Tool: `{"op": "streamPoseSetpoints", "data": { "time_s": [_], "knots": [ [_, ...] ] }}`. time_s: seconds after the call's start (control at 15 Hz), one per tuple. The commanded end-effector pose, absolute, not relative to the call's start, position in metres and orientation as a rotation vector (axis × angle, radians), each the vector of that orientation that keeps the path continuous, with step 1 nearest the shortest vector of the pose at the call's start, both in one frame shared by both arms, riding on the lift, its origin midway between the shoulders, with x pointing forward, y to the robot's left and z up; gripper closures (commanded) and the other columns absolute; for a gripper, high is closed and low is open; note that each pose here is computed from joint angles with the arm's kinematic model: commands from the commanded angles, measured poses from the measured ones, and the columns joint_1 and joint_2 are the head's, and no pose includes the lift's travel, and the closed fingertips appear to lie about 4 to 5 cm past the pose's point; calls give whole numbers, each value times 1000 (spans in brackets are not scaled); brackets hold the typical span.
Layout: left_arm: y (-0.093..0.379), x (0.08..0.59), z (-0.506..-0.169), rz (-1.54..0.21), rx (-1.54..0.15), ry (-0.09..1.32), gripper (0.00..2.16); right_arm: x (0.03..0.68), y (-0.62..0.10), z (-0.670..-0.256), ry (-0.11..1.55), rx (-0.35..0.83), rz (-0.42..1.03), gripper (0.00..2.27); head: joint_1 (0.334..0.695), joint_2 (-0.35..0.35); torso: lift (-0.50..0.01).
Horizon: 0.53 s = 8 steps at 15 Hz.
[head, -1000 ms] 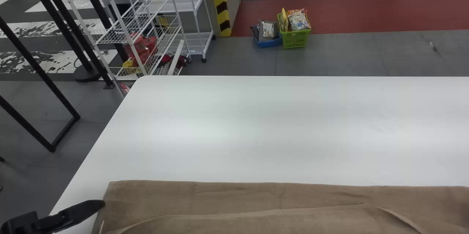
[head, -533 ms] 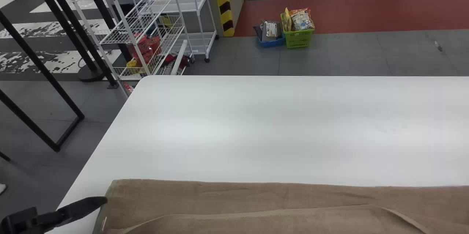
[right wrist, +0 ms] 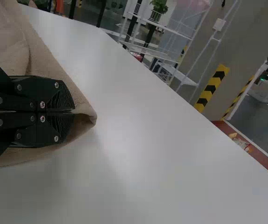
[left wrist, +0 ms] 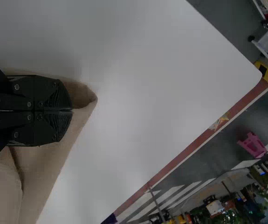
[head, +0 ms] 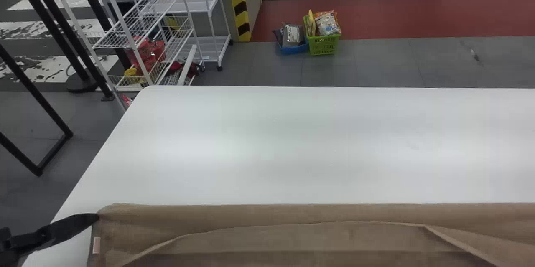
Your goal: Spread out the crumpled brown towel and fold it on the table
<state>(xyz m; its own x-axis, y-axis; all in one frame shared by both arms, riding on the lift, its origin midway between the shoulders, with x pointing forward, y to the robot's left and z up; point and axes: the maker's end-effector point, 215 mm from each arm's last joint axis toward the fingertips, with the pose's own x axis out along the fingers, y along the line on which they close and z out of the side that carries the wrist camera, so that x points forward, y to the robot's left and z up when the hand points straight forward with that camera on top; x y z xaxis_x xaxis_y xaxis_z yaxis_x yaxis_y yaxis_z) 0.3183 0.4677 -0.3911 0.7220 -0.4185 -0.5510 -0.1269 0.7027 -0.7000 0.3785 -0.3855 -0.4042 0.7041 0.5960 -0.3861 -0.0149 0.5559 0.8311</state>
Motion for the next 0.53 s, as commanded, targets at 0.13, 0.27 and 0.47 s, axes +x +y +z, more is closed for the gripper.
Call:
{"op": "streamPoseSetpoints", "data": {
  "time_s": [0.13,0.27,0.47],
  "knots": [
    [471,320,-393,-170,-800,763,1511,378,-400,-406,682,960,395,1892,695,132,-127],
    [468,320,-400,-165,-802,777,1514,380,-401,-407,682,948,396,1892,695,122,-127],
    [469,322,-411,-146,-760,805,1511,387,-396,-416,684,903,402,1892,695,116,-127]
  ]
}}
